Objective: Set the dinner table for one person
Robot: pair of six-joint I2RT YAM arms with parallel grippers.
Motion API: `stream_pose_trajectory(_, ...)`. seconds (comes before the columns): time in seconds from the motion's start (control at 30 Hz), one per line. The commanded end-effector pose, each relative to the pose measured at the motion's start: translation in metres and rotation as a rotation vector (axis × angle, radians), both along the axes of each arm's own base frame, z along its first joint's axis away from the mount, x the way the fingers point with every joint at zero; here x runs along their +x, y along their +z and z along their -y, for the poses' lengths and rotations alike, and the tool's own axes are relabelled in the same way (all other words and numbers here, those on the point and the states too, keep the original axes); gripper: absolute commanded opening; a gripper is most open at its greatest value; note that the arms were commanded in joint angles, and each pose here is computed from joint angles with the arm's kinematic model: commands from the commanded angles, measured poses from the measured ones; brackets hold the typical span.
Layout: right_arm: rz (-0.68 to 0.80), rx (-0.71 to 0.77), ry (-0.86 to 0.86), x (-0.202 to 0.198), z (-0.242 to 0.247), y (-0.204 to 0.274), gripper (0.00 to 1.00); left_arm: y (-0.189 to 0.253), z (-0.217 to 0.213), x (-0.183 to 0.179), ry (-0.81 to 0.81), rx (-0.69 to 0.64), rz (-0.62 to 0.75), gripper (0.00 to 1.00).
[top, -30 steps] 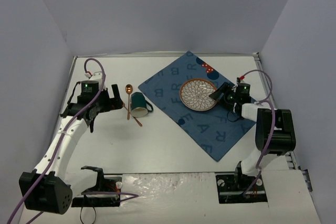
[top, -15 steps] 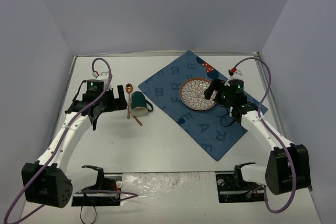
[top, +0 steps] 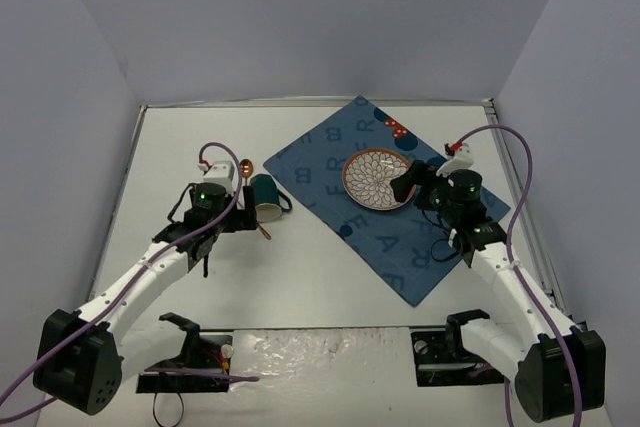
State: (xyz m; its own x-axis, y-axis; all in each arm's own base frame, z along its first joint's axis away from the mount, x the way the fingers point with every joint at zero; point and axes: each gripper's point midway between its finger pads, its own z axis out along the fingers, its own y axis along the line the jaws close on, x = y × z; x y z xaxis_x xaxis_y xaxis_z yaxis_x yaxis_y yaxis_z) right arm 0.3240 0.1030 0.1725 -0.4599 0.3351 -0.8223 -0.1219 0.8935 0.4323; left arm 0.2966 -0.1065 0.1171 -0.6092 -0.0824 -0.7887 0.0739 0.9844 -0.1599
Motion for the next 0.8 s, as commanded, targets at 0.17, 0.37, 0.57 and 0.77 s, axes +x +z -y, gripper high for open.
stream_pose_trajectory(0.17,0.079,0.051,0.132,-0.004,-0.023,0.016,0.86,0.008,0.013,0.035,0.089,-0.010,0.223,0.79)
stream_pose_trajectory(0.37,0.077,0.074,0.175,-0.007,-0.031,0.016,0.86,0.004,0.014,0.047,0.091,0.021,0.260,0.69)
stream_pose_trajectory(0.57,0.062,0.085,0.190,-0.008,-0.034,0.012,0.86,-0.007,0.024,0.059,0.058,0.035,0.249,0.63)
stream_pose_trajectory(0.77,0.057,0.094,0.187,-0.009,-0.034,0.011,0.86,-0.016,0.028,0.065,0.050,0.036,0.241,0.59)
